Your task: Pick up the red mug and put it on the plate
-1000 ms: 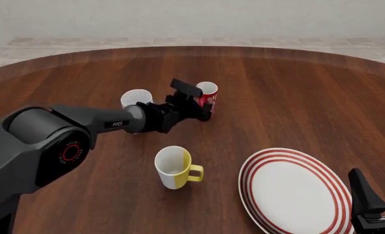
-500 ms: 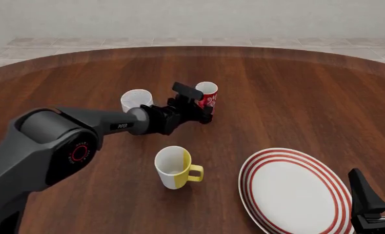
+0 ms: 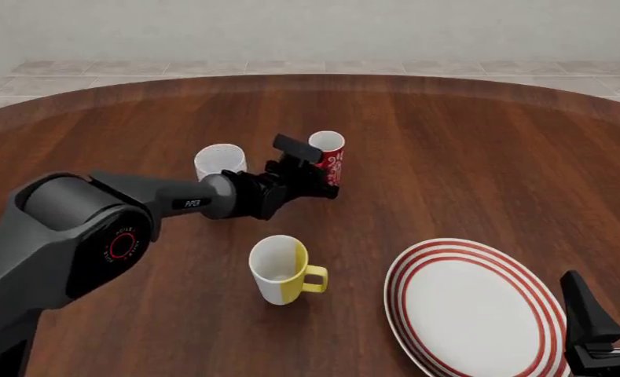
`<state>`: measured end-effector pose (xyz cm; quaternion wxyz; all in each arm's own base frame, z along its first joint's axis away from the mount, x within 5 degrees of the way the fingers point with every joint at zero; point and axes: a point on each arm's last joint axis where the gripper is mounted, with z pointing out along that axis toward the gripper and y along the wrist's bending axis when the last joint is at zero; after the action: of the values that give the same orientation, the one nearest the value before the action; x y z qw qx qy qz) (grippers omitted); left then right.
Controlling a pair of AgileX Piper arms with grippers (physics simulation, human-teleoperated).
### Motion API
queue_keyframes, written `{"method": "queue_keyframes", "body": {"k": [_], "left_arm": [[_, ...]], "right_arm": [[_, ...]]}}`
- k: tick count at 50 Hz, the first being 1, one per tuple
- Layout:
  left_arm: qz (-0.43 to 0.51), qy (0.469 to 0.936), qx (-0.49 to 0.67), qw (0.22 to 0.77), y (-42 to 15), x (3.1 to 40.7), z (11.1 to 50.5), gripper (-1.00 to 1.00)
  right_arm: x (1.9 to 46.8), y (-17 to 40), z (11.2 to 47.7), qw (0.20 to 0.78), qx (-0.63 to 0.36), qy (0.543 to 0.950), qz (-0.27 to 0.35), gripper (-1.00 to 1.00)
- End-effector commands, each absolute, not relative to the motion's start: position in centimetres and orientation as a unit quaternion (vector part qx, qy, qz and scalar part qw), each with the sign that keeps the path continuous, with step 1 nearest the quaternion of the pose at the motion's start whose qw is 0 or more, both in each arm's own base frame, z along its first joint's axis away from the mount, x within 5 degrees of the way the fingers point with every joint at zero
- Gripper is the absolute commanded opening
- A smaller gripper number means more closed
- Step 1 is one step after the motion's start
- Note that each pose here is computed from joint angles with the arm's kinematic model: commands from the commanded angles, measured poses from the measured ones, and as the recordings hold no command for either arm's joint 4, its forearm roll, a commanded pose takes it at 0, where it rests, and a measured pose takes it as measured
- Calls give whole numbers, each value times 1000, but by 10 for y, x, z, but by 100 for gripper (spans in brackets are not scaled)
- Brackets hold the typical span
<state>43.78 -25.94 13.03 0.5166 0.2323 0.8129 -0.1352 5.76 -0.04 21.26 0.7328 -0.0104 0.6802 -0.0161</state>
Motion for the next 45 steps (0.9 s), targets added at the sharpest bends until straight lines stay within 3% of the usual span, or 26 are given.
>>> {"method": "queue_keyframes", "body": {"k": [1,13,26,34,45], "left_arm": [[-132,804,242,527,-257,431,142,-100],[-132,739,313,581,-276,383,191,-100],[-142,697,365,601,-286,330,232,-100],[-170,684,378,600,-285,287,259,-100],[-186,675,385,601,-275,257,277,-100]], "right_arm": [[57,0,213,734,-11,679,-17,100],[56,0,213,735,-10,677,-17,100],[56,0,213,736,-12,677,-17,100],[57,0,213,736,-14,676,-17,100],[56,0,213,737,-16,676,-18,100]]}}
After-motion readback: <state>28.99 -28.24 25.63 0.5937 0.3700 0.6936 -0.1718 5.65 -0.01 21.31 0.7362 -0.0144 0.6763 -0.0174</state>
